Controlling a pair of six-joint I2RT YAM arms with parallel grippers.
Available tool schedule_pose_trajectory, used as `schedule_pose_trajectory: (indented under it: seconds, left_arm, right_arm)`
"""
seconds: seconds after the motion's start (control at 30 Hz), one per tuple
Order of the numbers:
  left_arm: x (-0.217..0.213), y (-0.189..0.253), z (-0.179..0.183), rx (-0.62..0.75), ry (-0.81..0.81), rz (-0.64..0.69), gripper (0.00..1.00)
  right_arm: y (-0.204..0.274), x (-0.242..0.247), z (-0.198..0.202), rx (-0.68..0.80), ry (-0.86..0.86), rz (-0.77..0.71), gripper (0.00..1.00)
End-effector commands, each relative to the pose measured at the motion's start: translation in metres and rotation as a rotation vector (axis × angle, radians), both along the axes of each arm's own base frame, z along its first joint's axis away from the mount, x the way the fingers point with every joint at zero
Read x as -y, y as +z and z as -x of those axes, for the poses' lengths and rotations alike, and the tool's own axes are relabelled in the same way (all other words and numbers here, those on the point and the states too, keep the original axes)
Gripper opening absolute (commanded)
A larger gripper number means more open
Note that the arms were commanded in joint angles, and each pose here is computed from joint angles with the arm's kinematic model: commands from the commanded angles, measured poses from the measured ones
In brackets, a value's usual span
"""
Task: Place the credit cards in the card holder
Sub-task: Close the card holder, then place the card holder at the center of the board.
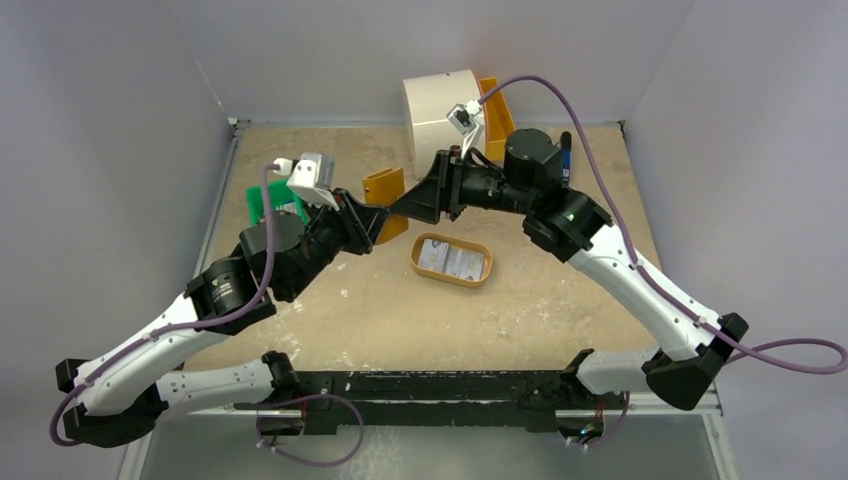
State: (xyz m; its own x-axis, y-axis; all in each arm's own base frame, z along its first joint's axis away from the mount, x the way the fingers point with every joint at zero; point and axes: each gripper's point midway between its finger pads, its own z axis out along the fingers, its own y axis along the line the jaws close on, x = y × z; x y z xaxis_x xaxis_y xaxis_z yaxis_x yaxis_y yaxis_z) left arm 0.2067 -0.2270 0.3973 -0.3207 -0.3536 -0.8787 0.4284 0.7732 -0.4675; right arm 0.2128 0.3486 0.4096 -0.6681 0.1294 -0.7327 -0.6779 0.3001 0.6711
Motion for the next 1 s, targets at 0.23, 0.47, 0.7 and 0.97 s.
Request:
schedule_pose_trajectory:
  seconds: [0.23,0.47,0.7,0.97]
  left_arm:
    - [-0.021,-0.098,0.011,-0.164,0.067,-0.083,0.0]
    - [0.008,-0.217,0.038,-0.403,-0.049,-0.044,0.0]
    - [0.013,-0.281,0.04,-0.493,-0.029,-0.068,0.0]
    - [0.008,-0.327,0.037,-0.552,0.028,-0.182,0.06]
  right_arm:
    - [-0.031,0.067,0.02,0.111,-0.171,0.147,0.84]
    - [-0.099,0.103,0.015,0.064,-0.331,0.26,0.84]
    - [-0.11,0.108,0.013,0.047,-0.367,0.269,0.84]
    - [-0.107,0.11,0.008,0.056,-0.396,0.267,0.84]
